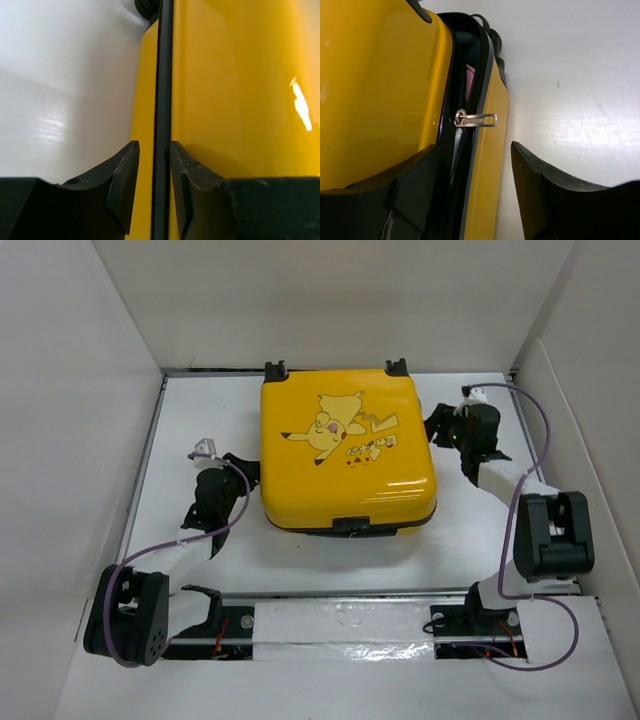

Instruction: Pack the luggage

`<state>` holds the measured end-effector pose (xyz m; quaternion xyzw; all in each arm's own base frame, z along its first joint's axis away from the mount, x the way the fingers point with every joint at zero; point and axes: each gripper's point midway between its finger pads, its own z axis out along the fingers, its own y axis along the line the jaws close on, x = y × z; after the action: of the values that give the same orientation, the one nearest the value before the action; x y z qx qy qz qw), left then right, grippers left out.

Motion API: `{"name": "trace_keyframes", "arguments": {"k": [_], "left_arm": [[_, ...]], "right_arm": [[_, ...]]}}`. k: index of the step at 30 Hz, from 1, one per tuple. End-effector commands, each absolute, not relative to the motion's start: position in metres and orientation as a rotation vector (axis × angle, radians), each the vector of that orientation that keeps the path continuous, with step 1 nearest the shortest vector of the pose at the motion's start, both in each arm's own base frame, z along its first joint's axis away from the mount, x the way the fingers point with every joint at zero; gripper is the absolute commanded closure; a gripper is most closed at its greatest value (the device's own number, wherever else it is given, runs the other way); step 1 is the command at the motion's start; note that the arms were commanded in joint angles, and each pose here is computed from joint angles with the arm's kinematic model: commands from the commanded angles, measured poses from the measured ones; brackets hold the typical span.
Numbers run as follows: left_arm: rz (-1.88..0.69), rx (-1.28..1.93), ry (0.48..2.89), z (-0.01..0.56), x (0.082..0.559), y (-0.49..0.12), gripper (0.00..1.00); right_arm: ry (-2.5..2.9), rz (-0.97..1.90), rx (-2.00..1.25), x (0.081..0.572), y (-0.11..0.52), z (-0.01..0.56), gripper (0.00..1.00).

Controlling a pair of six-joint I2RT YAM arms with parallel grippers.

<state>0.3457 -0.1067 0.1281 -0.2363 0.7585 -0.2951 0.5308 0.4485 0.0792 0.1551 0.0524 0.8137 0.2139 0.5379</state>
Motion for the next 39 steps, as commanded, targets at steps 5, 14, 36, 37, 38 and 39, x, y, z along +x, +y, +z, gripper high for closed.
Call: {"name": "trace_keyframes", "arguments": {"k": [5,14,36,37,38,39], "left_arm": [[-0.897,-0.303,1.825,0.142,0.297,-0.168,0.71],[-0.929,-0.284,1.705,0.194,0.273,-0.187,0.69],[-0.798,-0.643,1.356,0.374,0.382,-0.077,0.11],[-0.806,-0.667,1.355,0.375,0.390,-0.069,0.11],[-0.787,-0.698,1.402,0.353,0.409,-0.055,0.12],[-0.802,-0.710,1.419,0.346,0.417,-0.051,0.12]], "right_arm": [[1.872,1.077,-0.519,0.420,0.296,0.185,0.37],[1.872,1.135,-0.606,0.440,0.341,0.186,0.40],[1.611,0.869,-0.315,0.429,0.231,0.316,0.05],[1.641,0.872,-0.293,0.420,0.227,0.299,0.10],[1.600,0.861,-0.274,0.415,0.223,0.304,0.23],[1.539,0.859,-0.261,0.399,0.215,0.323,0.48]]}}
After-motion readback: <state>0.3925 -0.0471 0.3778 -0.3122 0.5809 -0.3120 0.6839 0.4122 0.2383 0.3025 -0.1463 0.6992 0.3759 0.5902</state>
